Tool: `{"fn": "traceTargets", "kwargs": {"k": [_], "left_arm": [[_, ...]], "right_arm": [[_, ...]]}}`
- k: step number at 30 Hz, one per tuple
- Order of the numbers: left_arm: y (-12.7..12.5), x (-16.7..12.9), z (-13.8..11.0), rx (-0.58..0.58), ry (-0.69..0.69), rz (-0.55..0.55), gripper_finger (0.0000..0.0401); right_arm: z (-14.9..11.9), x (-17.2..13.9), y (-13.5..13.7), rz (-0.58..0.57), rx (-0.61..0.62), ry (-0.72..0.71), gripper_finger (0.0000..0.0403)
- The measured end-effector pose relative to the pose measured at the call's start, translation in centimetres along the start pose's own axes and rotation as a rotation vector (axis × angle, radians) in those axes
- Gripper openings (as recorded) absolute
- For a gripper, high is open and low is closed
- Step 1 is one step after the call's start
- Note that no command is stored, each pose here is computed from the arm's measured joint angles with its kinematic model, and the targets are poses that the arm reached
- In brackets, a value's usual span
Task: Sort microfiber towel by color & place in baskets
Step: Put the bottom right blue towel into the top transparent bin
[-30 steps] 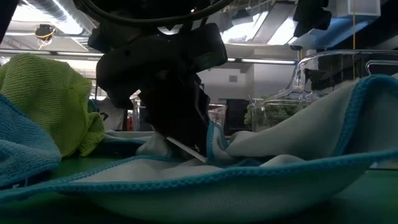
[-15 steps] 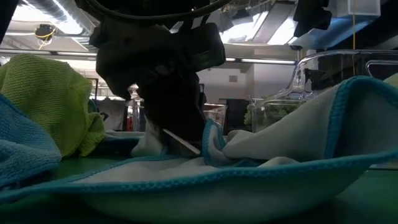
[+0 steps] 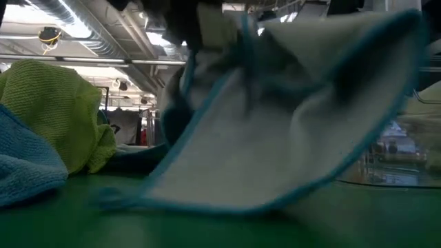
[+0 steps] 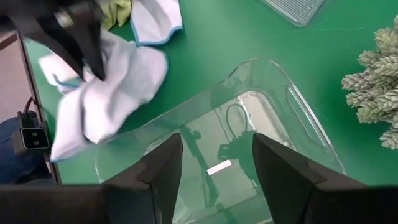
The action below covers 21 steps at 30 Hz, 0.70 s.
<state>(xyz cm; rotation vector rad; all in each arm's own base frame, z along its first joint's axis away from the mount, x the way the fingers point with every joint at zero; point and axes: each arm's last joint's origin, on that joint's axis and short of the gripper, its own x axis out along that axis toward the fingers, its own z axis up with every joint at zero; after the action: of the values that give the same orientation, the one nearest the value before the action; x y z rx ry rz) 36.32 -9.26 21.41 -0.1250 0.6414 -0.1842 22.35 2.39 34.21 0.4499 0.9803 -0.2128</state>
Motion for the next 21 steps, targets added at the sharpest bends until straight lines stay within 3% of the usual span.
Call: {"fn": "traceTargets", "kwargs": {"k": [11, 21], "left_arm": [[2.5, -7.6, 4.7, -0.048, -0.241, 0.146, 0.0031], [6.7, -14.0, 6.7, -0.066, -0.383, 0.303, 0.0031]], "right_arm": [[0.0, 0.0, 0.0, 0.000, 0.000, -0.001, 0.0195], [0.0, 0.0, 0.0, 0.000, 0.000, -0.001, 0.0195]]}}
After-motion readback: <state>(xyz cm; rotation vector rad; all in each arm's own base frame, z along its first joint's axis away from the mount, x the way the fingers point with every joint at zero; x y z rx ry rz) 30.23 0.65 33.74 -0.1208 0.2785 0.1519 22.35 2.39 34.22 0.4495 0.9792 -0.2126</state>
